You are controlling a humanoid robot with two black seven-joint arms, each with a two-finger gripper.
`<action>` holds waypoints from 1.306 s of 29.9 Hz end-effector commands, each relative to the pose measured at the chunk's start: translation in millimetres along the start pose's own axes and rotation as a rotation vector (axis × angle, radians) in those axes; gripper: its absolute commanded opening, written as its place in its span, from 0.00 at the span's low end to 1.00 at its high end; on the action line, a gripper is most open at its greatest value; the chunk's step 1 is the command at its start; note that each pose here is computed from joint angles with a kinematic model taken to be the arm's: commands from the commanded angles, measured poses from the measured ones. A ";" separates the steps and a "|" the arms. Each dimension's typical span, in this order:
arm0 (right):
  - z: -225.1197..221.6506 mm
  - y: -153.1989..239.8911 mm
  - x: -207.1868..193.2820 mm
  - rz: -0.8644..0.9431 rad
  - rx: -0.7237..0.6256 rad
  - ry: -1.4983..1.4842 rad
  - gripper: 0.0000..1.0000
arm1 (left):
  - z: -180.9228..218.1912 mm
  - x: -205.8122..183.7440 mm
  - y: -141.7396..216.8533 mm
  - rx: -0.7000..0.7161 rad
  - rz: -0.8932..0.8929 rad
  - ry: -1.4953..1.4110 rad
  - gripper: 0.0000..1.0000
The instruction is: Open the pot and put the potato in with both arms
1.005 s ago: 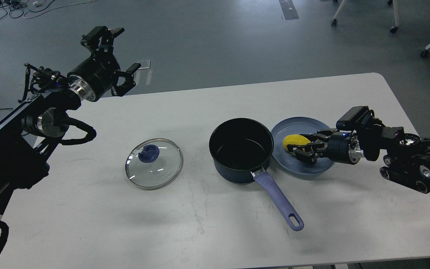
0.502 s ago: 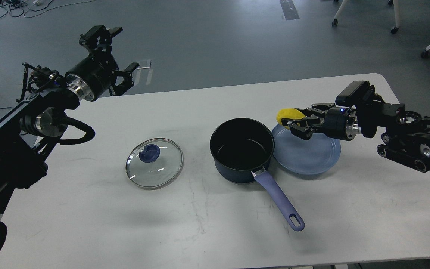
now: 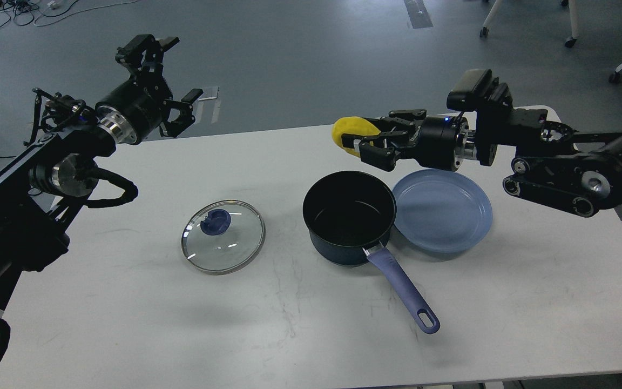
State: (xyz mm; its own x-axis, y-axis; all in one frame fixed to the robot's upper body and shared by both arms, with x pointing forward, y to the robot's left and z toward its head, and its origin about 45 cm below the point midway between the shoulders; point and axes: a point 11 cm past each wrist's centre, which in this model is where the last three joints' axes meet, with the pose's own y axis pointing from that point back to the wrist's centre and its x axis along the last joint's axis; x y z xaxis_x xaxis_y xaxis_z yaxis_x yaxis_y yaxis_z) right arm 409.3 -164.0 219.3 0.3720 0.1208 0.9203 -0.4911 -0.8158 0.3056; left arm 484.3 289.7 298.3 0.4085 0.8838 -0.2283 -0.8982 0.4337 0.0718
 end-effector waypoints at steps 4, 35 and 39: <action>0.9 -0.5 -49.8 -0.110 -0.009 -0.022 0.34 | 0.8 3.2 2.0 0.001 0.007 -0.005 0.98; 23.9 -13.5 53.1 0.380 -0.116 -0.726 1.00 | 1.3 -3.6 -1.1 0.005 -0.022 -0.007 0.98; 35.7 -1.3 73.5 0.454 -0.084 -1.009 1.00 | 1.2 -6.0 -2.0 0.001 -0.033 0.003 0.98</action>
State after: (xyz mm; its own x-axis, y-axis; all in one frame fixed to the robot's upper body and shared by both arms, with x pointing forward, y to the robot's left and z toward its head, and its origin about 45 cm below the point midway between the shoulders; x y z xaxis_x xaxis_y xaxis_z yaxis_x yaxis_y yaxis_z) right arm 458.2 -165.5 263.6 0.5774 -0.6326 0.5162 -0.7623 -0.6441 0.0634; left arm 484.1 285.6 300.7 0.4322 0.8732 -0.2252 -0.8868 0.4569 0.0696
